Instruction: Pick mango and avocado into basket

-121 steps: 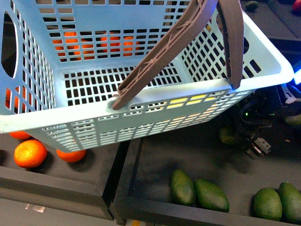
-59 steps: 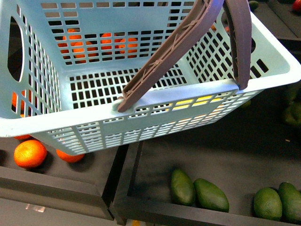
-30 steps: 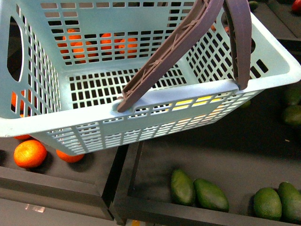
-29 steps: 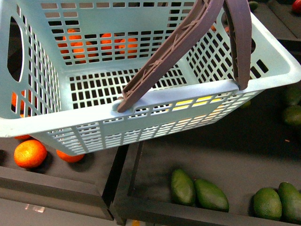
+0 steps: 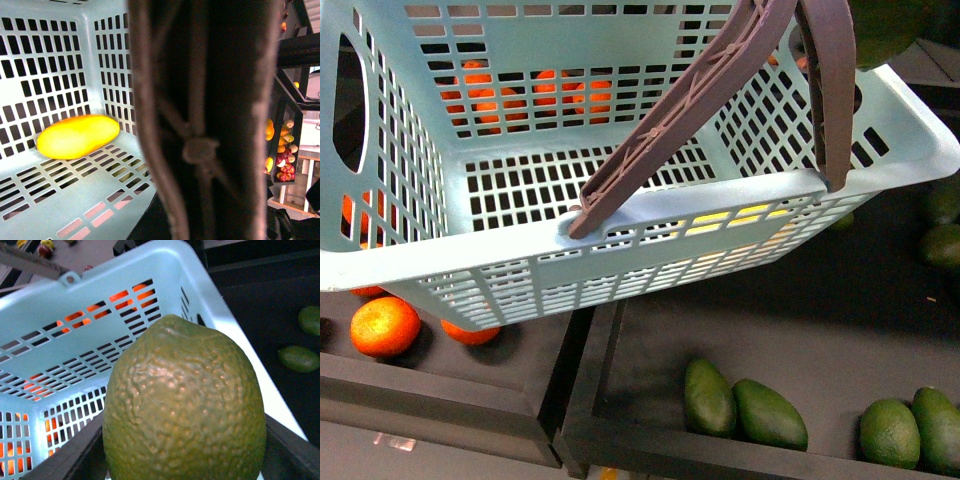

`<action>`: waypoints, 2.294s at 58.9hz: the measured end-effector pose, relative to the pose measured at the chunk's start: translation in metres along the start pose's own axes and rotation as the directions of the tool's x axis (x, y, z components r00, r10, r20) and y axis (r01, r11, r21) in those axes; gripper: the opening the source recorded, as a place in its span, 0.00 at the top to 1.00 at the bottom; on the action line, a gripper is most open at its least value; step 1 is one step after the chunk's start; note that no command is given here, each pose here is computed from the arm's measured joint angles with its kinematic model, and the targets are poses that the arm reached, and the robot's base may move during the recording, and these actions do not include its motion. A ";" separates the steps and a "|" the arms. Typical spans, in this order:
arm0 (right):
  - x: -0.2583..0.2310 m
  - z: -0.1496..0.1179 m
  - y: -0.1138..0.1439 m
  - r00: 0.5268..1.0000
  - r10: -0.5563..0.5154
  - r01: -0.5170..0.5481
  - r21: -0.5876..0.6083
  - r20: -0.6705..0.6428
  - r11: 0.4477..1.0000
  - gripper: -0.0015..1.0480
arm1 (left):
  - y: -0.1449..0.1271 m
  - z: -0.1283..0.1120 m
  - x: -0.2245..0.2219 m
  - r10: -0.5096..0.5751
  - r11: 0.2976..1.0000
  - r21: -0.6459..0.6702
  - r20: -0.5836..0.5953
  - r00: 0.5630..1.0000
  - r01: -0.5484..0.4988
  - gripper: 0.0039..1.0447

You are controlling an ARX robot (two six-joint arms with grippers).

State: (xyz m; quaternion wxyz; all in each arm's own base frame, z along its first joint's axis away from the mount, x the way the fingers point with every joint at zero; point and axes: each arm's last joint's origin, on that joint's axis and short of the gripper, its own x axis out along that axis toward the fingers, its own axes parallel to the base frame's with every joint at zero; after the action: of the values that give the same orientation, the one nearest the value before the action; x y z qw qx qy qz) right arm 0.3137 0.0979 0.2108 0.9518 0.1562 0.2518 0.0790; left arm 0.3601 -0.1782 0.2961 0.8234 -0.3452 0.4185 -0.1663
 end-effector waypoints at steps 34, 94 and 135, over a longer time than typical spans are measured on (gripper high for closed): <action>-0.094 -0.008 -0.057 0.847 -0.073 0.218 -0.219 0.526 0.951 0.59 | 0.001 0.001 0.000 0.007 1.000 -0.002 0.007 1.000 -0.007 0.96; -0.153 -0.103 -0.095 0.865 -0.075 0.228 -0.254 0.496 0.940 0.98 | 0.000 -0.001 0.001 0.001 1.000 -0.003 -0.002 1.000 -0.001 0.96; -0.175 -0.110 -0.092 0.857 -0.068 0.227 -0.254 0.511 0.940 0.98 | 0.000 -0.001 0.001 0.000 1.000 -0.002 -0.002 1.000 0.000 0.96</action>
State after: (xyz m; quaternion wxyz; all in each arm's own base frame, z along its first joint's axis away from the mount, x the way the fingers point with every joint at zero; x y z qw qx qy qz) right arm 0.1139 0.0002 0.1686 1.0000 0.0020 -0.0045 0.0002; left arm 0.3601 -0.1789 0.2955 0.8226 -0.3459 0.4196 -0.1660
